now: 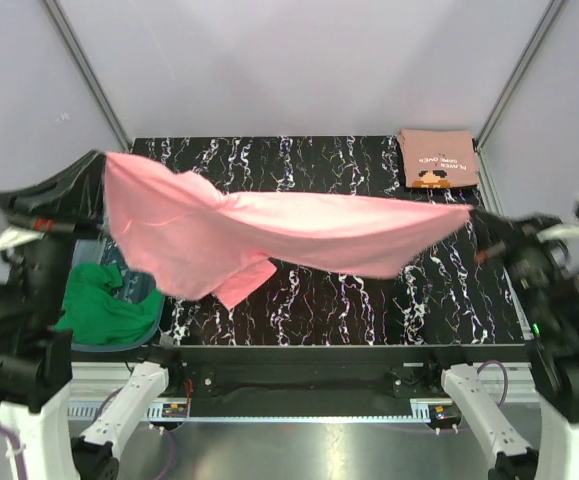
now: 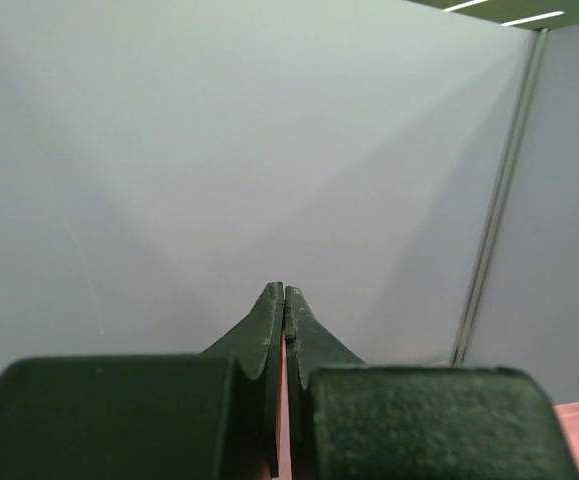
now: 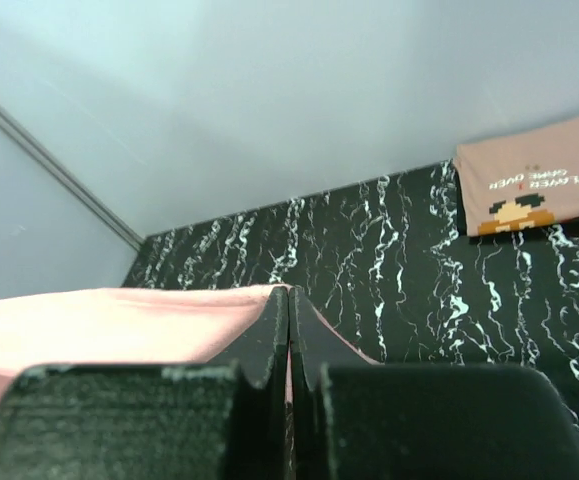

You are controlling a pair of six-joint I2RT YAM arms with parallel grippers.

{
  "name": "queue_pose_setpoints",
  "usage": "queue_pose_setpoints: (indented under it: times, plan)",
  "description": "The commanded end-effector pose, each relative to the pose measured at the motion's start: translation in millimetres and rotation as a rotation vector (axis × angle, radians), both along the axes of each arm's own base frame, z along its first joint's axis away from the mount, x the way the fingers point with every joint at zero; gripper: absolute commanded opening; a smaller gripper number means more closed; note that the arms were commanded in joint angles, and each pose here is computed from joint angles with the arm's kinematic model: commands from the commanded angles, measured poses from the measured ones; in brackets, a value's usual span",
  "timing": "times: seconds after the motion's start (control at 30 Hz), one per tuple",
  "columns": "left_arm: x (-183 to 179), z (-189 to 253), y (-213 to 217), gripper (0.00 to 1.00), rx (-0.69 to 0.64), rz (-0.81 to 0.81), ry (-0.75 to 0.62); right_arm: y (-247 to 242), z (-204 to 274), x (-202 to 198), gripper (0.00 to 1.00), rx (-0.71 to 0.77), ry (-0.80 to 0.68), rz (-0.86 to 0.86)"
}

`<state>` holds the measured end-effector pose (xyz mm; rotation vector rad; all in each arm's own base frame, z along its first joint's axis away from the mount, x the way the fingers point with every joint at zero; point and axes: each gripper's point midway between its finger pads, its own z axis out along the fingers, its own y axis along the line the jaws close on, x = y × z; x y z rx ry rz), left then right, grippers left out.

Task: Fold and stack the t-shirts
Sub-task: Flatten the tshirt out

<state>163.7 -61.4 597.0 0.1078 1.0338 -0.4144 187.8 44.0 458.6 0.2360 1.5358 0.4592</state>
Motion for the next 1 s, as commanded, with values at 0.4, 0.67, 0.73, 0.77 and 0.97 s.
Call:
queue_pose_setpoints:
  times: [0.4, 0.67, 0.73, 0.77, 0.97]
  plan:
    - [-168, 57, 14, 0.0, -0.018, -0.082, -0.343, -50, 30, -152, 0.0, -0.032, -0.246, -0.145]
    - [-178, 34, 13, 0.0, 0.0, -0.098, -0.364, -72, 23, -188, 0.0, -0.028, -0.318, -0.24]
    - [-176, 36, 12, 0.0, 0.008, -0.097, -0.368, -77, 24, -184, 0.0, -0.046, -0.306, -0.263]
    - [-175, 37, 12, 0.0, 0.012, -0.095, -0.372, -78, 27, -183, 0.0, -0.05, -0.314, -0.268]
    - [-161, 58, 2, 0.0, 0.042, -0.114, -0.473, -69, 78, -159, 0.0, -0.11, -0.537, -0.258]
